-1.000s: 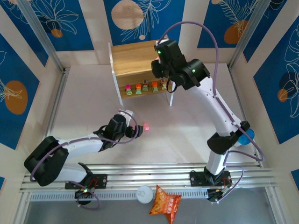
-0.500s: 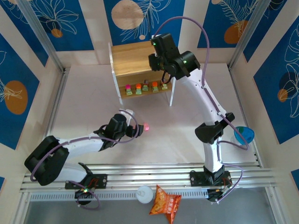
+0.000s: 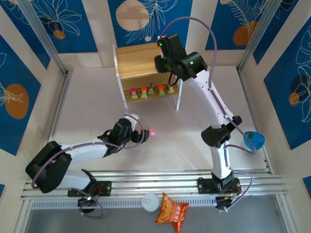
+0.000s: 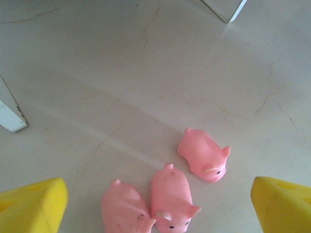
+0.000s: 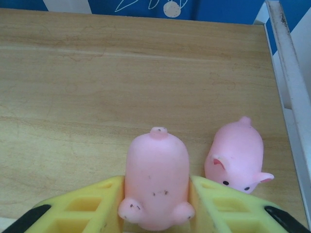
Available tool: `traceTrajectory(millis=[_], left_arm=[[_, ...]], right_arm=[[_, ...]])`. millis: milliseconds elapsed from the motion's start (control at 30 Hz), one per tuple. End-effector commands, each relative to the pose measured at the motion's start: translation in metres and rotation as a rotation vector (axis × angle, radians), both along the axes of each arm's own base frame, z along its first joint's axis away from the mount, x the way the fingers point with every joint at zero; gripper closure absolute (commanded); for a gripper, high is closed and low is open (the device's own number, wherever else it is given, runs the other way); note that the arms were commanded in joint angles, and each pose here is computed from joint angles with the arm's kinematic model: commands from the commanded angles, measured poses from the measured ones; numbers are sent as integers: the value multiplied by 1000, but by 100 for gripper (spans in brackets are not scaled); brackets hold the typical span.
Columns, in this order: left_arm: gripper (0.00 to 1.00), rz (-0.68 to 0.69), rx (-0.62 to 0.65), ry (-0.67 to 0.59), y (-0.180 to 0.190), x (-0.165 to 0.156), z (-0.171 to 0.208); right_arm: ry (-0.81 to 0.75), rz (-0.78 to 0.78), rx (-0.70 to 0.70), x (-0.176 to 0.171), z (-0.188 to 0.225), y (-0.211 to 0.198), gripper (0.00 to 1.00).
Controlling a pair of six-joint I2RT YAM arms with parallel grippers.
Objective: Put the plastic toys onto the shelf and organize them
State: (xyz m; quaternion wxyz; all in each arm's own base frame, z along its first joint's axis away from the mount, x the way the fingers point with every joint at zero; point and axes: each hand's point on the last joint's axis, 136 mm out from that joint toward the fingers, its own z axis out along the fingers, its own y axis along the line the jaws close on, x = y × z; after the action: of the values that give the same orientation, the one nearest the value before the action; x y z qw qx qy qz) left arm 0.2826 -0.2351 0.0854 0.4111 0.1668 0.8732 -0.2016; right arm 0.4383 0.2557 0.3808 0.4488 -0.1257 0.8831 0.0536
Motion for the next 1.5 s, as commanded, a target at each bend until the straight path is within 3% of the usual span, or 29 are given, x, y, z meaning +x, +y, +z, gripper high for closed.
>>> traceTrajectory(millis=[0,733,1167,1467], left_arm=[[4,-16,-9,-17,-6,3,9],[4,-12,-4,-21,-5,5,9],[4,9,1,-37,0,6,11],[5,61,31,-65,13,7,16]], right_arm=[[6,17,-11,3,-2,0,63],[-22,14,0,5,8,-2,54],[-93,20,6,-31,42,-12,54],[-81,40,3,-66,24,-20,51]])
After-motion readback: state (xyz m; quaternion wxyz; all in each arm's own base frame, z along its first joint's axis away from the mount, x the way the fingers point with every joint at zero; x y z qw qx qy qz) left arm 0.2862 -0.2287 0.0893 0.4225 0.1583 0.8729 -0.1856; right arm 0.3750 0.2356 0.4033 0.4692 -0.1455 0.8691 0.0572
